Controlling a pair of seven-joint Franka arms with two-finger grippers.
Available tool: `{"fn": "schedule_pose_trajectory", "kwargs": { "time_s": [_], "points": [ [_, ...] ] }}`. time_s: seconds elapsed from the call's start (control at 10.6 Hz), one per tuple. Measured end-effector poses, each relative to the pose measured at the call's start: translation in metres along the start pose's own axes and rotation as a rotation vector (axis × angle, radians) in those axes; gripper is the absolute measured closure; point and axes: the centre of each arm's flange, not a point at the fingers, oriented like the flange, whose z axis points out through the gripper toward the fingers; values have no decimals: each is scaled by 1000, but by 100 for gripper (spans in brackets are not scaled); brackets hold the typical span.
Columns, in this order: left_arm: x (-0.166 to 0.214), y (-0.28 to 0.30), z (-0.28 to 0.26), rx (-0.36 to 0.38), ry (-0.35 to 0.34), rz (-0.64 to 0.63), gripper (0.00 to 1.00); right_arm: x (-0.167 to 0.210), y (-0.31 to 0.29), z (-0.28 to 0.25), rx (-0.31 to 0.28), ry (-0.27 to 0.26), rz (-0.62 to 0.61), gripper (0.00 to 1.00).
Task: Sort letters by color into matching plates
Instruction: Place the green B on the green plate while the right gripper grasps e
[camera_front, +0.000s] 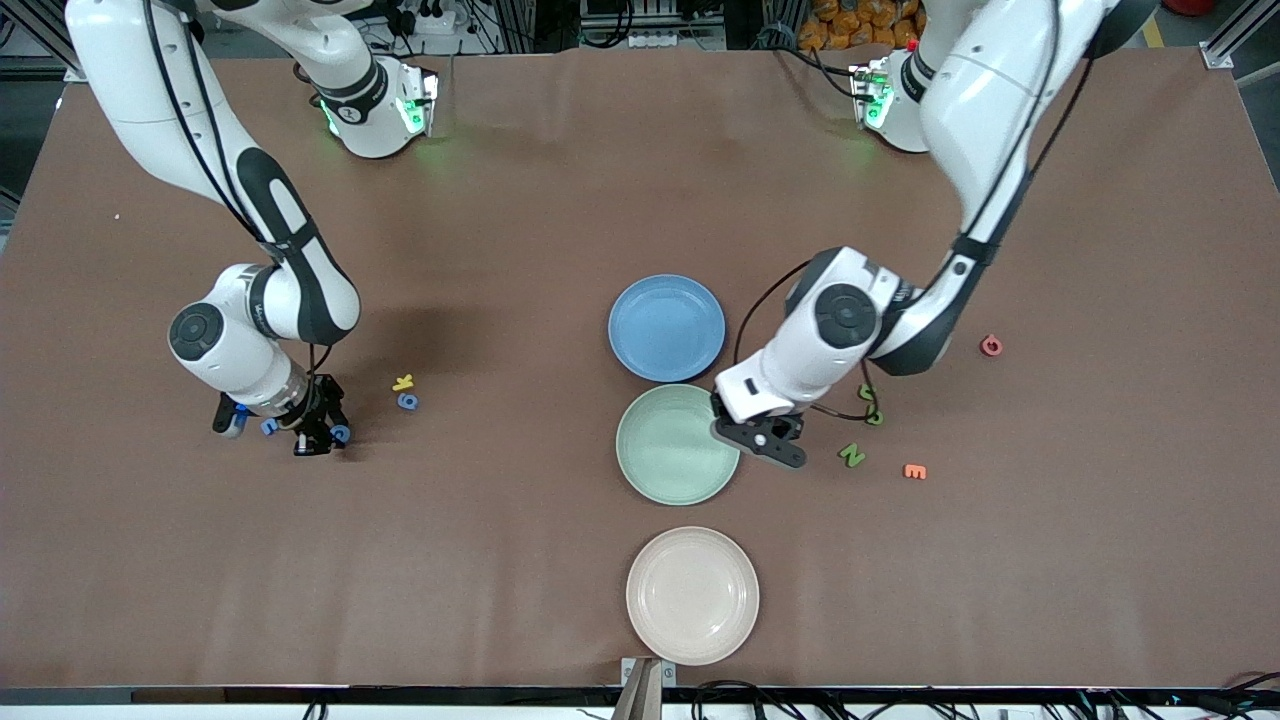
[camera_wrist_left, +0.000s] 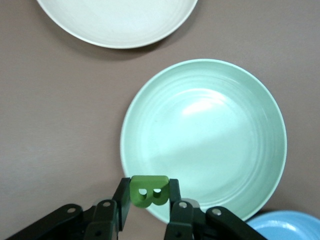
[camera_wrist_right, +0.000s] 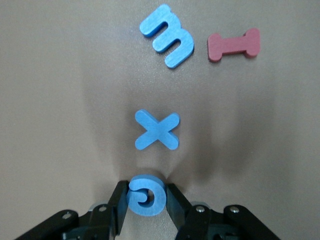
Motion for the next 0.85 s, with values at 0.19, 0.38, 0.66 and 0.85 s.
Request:
{"fn": "schedule_pose_trajectory", "kwargs": {
  "time_s": [0.19, 0.38, 0.66, 0.85],
  "points": [
    [0, 25, 26, 50, -2, -43, 66, -1, 0, 0, 0, 0, -8, 62],
    [-3, 41, 48, 69, -12, -107, 66, -1, 0, 0, 0, 0, -63, 62],
    [-3, 44, 57, 70, -12, -191, 48, -2, 0, 0, -1, -1, -145, 62],
    [13, 27, 39, 85, 29, -215, 22, -3, 0, 0, -4, -2, -235, 62]
  ]
}}
